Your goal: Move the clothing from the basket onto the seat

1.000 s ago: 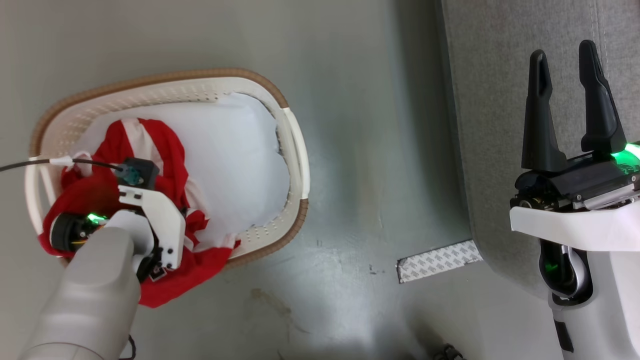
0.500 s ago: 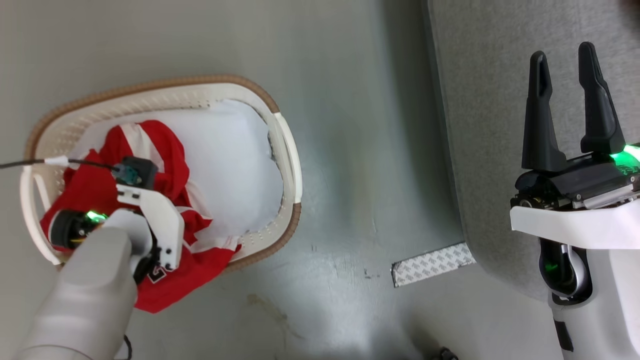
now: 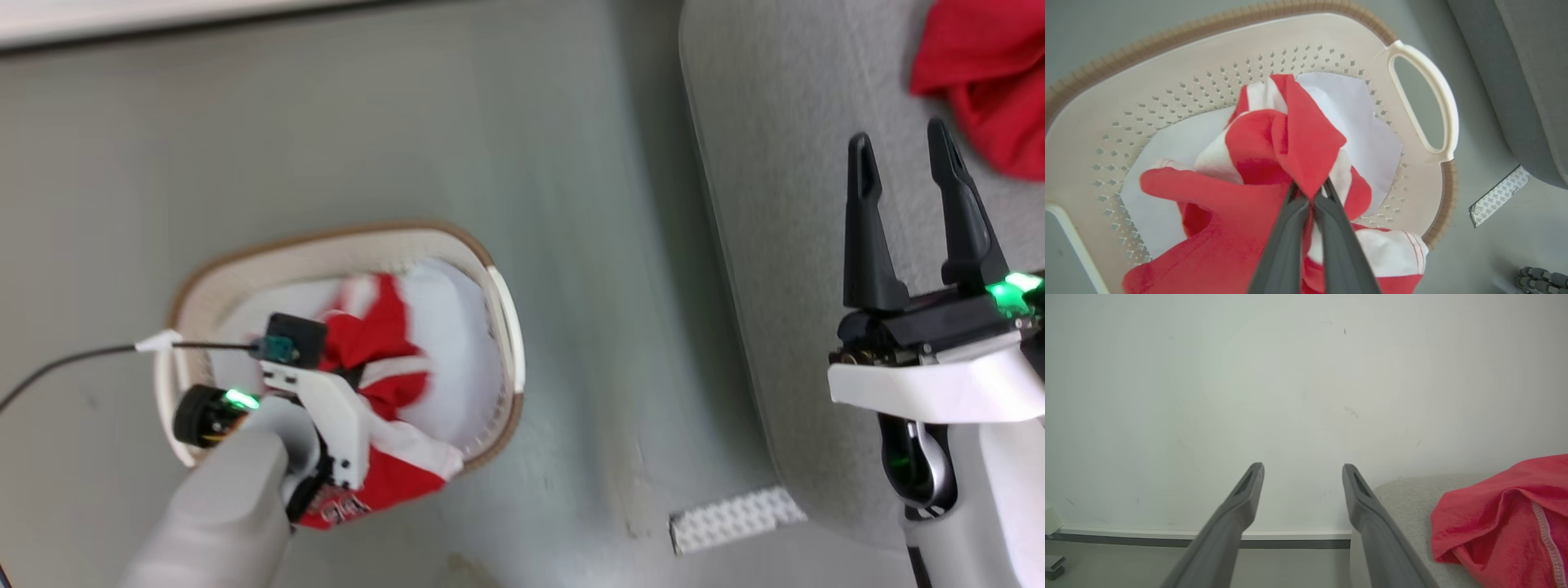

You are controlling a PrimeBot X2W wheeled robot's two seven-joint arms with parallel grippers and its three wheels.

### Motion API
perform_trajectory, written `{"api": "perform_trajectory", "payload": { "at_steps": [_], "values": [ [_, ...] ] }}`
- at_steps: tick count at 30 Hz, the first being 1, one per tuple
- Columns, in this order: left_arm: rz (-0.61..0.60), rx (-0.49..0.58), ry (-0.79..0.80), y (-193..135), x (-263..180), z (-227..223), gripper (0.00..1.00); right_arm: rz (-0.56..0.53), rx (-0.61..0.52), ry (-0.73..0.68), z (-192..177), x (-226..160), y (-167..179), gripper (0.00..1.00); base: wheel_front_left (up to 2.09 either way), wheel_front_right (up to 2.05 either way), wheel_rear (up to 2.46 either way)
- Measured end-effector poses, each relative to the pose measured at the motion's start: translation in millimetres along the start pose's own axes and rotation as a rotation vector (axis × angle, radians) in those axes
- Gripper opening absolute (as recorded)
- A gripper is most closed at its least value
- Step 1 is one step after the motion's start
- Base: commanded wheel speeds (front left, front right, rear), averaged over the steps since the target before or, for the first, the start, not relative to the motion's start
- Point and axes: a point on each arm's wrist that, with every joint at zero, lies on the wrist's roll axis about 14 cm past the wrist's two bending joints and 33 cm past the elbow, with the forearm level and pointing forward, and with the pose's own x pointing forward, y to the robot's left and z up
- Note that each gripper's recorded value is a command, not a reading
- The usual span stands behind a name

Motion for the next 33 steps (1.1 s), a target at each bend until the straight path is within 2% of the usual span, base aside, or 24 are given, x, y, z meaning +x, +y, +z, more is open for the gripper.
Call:
{"api": "perform_trajectory", "payload": {
  "at_steps": [17, 33],
  "values": [
    [0.031, 0.076, -0.469, -35.2, -118.0, 118.1, 0.0, 0.057, 0.009, -0.126, 79.5, -50.8, 17.9, 1.0, 0.0, 0.0, 0.0],
    [0.013, 0.164, -0.864, -84.4, -226.4, 209.0, 0.0, 0.088, 0.044, -0.167, 103.0, -93.8, 32.0, 1.0, 0.0, 0.0, 0.0]
  ]
}}
